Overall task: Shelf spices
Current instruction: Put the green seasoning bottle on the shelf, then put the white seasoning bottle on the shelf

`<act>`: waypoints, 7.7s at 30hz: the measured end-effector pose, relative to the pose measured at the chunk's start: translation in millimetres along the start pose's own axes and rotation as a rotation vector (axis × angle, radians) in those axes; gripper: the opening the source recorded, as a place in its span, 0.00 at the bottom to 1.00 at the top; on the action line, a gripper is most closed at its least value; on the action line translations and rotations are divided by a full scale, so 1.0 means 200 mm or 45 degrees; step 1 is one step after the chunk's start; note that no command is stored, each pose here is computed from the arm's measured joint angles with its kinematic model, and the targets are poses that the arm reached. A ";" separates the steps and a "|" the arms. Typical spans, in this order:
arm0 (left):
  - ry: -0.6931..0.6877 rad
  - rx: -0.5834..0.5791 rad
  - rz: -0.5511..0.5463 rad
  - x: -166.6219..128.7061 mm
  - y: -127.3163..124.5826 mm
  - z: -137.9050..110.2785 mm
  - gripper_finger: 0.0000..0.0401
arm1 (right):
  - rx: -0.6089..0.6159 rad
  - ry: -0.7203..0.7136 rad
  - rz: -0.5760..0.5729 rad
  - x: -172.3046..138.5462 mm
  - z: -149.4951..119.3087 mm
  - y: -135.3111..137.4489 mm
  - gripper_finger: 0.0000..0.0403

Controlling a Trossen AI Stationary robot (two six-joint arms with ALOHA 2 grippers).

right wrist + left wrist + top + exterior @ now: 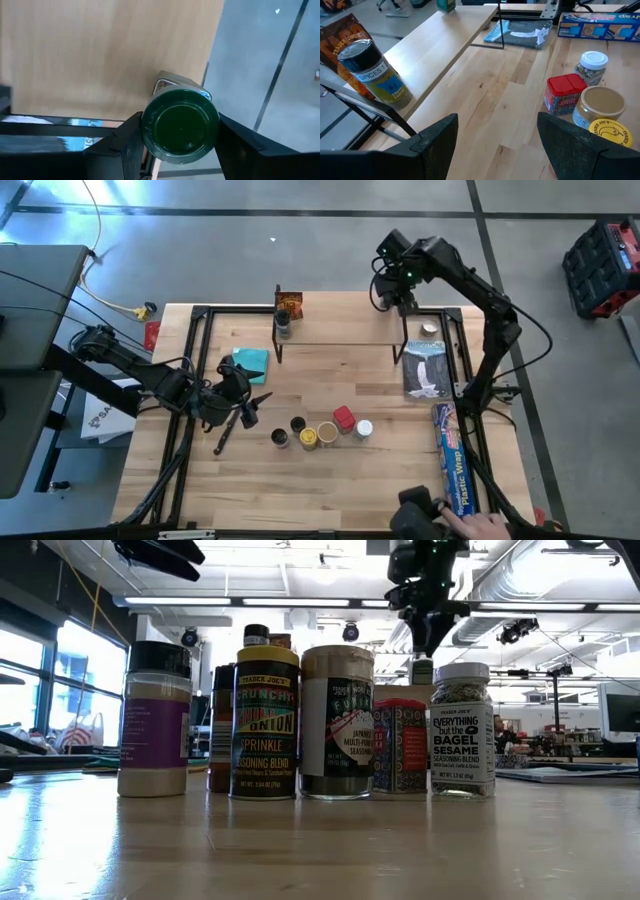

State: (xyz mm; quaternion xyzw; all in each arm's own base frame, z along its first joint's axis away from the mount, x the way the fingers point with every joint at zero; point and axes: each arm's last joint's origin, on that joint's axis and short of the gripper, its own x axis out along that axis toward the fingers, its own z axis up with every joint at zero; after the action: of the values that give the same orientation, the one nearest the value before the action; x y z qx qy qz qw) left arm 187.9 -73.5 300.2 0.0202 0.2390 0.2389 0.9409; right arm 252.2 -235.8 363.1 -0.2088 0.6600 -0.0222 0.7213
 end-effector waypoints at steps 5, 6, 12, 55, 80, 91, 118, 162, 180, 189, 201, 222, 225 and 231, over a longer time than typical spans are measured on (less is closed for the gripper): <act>0.002 0.000 -0.004 0.00 0.00 0.00 0.66 | -0.026 0.009 -0.019 -0.03 -0.01 0.01 0.47; 0.002 0.000 -0.004 0.00 0.00 0.00 0.66 | -0.026 0.001 -0.024 -0.04 -0.02 0.01 0.48; 0.002 -0.001 -0.006 0.00 0.00 0.00 0.66 | 0.022 -0.056 -0.012 -0.05 -0.03 0.01 0.52; -0.016 -0.034 -0.062 0.00 -0.01 0.02 0.66 | 0.693 -0.197 0.270 -0.08 -0.10 0.03 0.51; -0.009 -0.037 -0.075 0.00 -0.02 0.02 0.66 | 0.831 -0.104 0.104 -0.07 -0.11 0.00 0.61; -0.009 -0.038 -0.075 0.00 -0.02 0.02 0.66 | 0.744 -0.085 0.027 -0.08 -0.10 0.00 0.65; -0.002 -0.058 -0.088 0.00 -0.02 0.02 0.66 | 1.081 -0.066 0.011 -0.03 -0.06 -0.02 0.54; 0.008 -0.065 -0.104 0.00 -0.02 0.01 0.66 | 0.361 -0.179 -0.026 -0.03 -0.04 -0.05 0.64; 0.004 -0.072 -0.106 0.00 -0.02 0.02 0.66 | 0.342 -0.287 -0.311 -0.35 -0.08 0.06 0.68; -0.024 -0.087 -0.068 -0.01 -0.02 0.01 0.66 | 0.477 -0.516 0.262 -0.49 0.13 0.43 0.68; -0.076 -0.048 -0.078 -0.08 -0.11 -0.03 0.66 | 0.338 -0.570 -0.001 -0.73 0.51 1.24 0.68; -0.102 0.055 -0.032 -0.08 -0.21 -0.09 0.66 | 1.047 -1.037 0.004 0.13 0.44 2.11 0.68; -0.099 0.044 -0.029 -0.08 -0.21 -0.08 0.66 | 1.073 -1.084 -0.122 0.15 0.42 2.10 0.68; -0.099 0.016 -0.030 -0.08 -0.21 -0.08 0.66 | 1.091 -1.086 -0.224 0.30 0.42 2.12 0.68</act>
State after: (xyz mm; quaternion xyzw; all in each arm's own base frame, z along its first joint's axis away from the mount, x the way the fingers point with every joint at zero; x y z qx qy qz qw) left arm 186.7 -119.2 285.7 0.0325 0.2040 0.2255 0.9521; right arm 236.3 155.4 169.6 0.0557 0.2257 -0.2598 0.9373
